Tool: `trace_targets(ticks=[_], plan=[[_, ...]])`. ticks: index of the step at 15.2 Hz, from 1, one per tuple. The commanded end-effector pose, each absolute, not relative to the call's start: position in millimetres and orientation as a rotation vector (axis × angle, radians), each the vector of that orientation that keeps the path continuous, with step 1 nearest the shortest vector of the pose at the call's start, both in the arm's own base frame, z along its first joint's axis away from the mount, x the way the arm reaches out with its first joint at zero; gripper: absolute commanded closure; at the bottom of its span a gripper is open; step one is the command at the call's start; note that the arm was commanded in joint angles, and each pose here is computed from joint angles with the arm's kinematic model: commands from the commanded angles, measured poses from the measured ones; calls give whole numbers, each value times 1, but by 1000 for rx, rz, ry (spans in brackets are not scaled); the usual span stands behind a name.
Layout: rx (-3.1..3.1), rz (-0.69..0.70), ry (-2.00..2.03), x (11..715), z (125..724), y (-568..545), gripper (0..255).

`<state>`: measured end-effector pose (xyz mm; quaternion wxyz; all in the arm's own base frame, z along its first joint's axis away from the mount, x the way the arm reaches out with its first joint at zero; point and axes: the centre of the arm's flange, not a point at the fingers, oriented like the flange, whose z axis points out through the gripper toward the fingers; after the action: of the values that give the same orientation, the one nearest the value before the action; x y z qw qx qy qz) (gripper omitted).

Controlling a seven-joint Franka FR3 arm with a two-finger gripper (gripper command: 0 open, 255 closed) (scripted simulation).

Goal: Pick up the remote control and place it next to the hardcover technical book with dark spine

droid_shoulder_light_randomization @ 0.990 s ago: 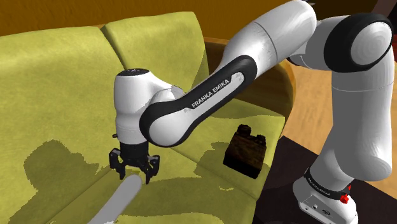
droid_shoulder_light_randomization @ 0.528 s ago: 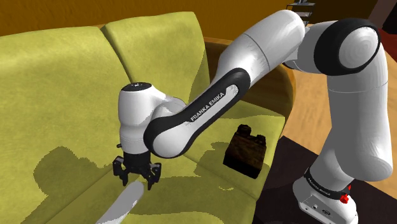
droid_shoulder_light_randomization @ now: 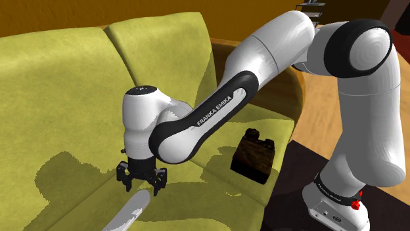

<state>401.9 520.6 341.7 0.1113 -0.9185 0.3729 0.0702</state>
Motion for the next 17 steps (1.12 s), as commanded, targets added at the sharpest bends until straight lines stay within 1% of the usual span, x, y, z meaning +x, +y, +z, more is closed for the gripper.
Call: trace_targets(ticks=[1,5,9,17], plan=[[-2697,206,1095,402,342,521,0],[-2697,206,1095,402,342,521,0],[-2697,206,1095,404,390,508,0],[-2697,206,1095,404,390,508,0]])
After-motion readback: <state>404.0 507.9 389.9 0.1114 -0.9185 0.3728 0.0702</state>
